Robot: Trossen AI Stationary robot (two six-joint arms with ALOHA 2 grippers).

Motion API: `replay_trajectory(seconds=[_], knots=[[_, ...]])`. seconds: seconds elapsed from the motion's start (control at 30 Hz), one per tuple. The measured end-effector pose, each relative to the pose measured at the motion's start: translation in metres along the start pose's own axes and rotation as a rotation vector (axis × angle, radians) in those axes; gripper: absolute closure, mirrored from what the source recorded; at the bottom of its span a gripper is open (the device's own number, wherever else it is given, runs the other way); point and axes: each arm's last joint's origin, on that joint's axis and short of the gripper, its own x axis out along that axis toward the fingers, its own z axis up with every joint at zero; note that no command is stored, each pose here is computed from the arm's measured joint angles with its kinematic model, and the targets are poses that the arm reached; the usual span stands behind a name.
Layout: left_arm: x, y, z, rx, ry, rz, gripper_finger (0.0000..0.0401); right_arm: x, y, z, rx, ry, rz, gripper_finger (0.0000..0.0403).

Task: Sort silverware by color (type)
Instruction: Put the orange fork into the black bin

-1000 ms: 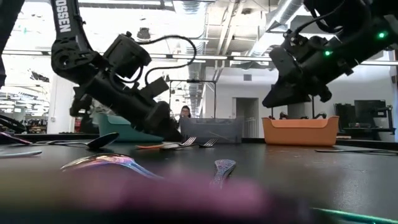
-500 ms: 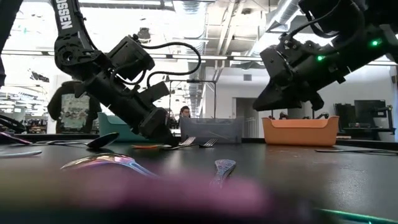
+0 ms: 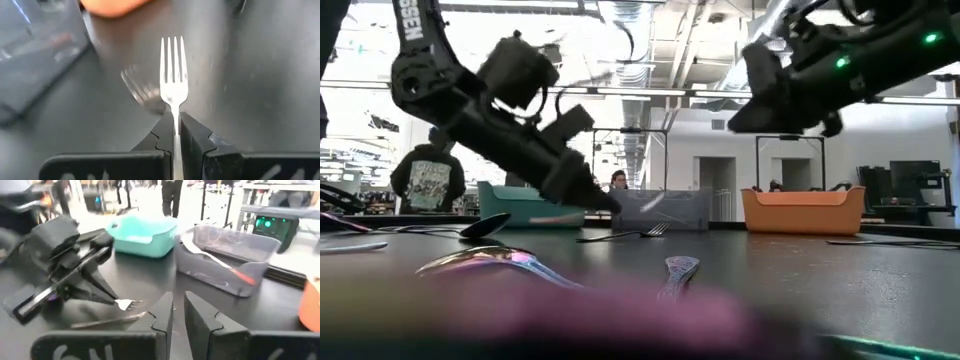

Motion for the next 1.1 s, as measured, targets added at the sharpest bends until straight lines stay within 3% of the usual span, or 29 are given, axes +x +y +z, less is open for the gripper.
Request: replay_trajectory(seconds=[0.2,0.4,0.6,0.77,0.9,1.1], knots=[[-0.014,-0.007,0.026,0.070,-0.148,-0.023,0.0398,-0.019,-0.035,-0.007,0.176,0.002,0.026,0.0344],[-0.027,-0.007,0.051,0.086,-0.314,-0.139,0.0398,-0.018,-0.051,-0.017,0.356,0.072,0.174,0.0344],[-0.026,-0.011,0.054,0.120,-0.368,-0.234,0.0398,-0.003,-0.037,-0.015,0.359,0.078,0.325,0.0344],[-0.027,-0.013,0.054,0.111,-0.368,-0.234,0.0398,0.010,-0.021,-0.014,0.272,0.026,0.422,0.0344],[-0.027,-0.016,0.059,0.141,-0.376,-0.180,0.0398,0.020,-0.007,-0.012,0.206,-0.035,0.427,0.0341],[-0.024,-0.020,0.065,0.192,-0.349,-0.153,0.0398,0.041,0.013,-0.012,0.184,-0.031,0.534,0.0289]])
